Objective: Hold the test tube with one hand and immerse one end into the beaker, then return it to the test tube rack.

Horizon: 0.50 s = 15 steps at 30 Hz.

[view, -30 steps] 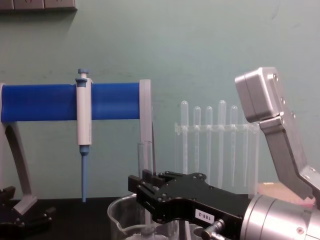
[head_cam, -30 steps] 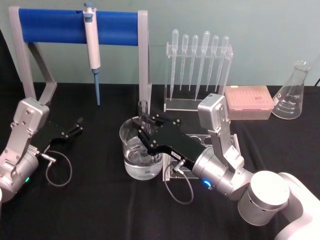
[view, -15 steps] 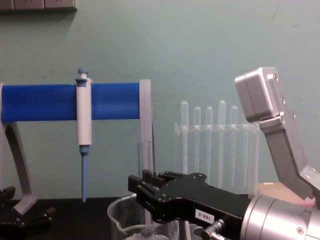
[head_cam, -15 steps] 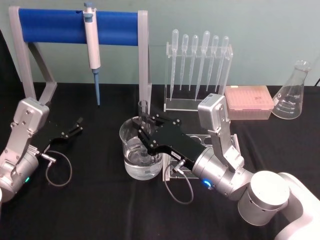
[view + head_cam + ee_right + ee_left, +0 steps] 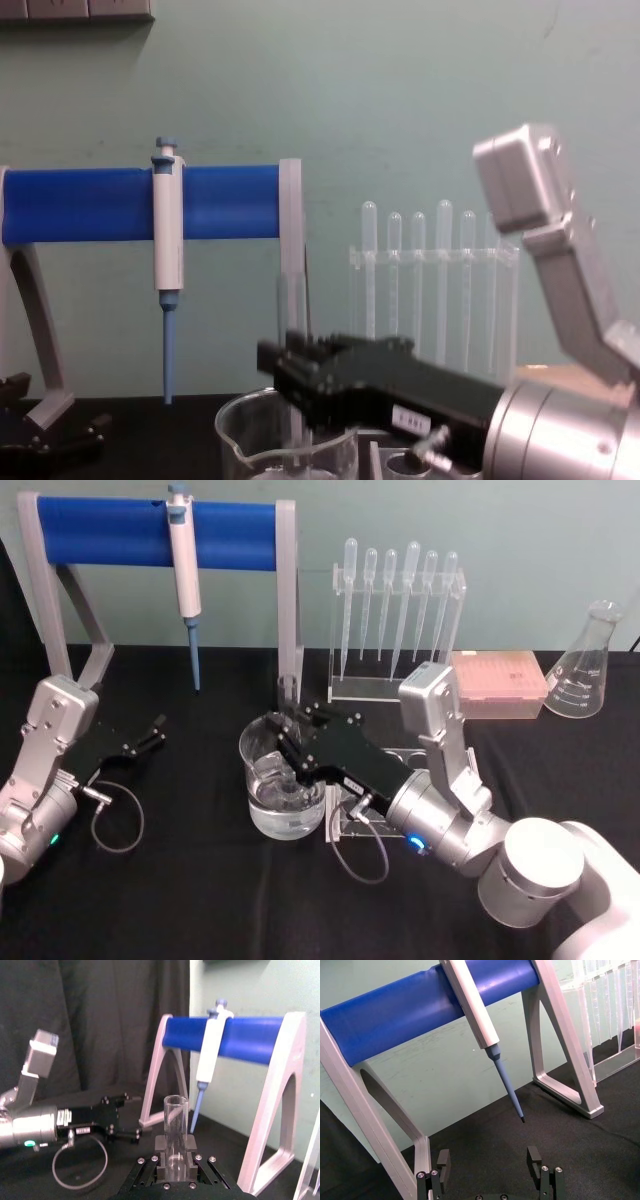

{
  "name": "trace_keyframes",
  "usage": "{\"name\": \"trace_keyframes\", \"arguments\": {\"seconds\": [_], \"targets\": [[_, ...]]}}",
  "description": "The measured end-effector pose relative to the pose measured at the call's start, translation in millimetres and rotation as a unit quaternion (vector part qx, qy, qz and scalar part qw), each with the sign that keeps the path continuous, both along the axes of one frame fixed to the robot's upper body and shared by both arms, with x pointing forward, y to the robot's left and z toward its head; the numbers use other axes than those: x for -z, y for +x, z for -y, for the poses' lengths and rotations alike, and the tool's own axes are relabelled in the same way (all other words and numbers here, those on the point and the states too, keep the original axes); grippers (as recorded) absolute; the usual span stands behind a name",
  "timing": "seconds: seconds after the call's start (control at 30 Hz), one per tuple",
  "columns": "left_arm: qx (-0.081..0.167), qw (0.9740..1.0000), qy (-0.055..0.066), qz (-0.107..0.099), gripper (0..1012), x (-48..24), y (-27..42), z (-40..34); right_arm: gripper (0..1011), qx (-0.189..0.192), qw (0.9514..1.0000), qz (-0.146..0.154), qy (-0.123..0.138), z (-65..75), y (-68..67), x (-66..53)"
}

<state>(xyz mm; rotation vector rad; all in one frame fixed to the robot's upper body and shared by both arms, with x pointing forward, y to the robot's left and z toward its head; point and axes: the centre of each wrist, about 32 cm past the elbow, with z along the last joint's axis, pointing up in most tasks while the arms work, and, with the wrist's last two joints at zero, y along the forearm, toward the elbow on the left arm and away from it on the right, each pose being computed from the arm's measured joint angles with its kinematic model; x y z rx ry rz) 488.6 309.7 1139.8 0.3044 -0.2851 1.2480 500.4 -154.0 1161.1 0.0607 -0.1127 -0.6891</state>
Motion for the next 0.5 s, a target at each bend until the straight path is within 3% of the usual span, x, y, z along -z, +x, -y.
{"name": "trace_keyframes", "arguments": {"seconds": [0.17,0.4,0.5], "targets": [[0.0,1.0,0.0,0.0,1000,0.0,0.0,0.0,227,-0.002,0.9997,0.02,0.015,4.3,-1.8,-20.8],[0.0,1.0,0.0,0.0,1000,0.0,0.0,0.0,227,-0.005,0.9973,0.061,0.041,15.2,-9.7,-66.0],[0.0,1.0,0.0,0.0,1000,0.0,0.0,0.0,226,-0.001,0.9965,0.069,0.046,21.4,-14.1,-76.8]]}}
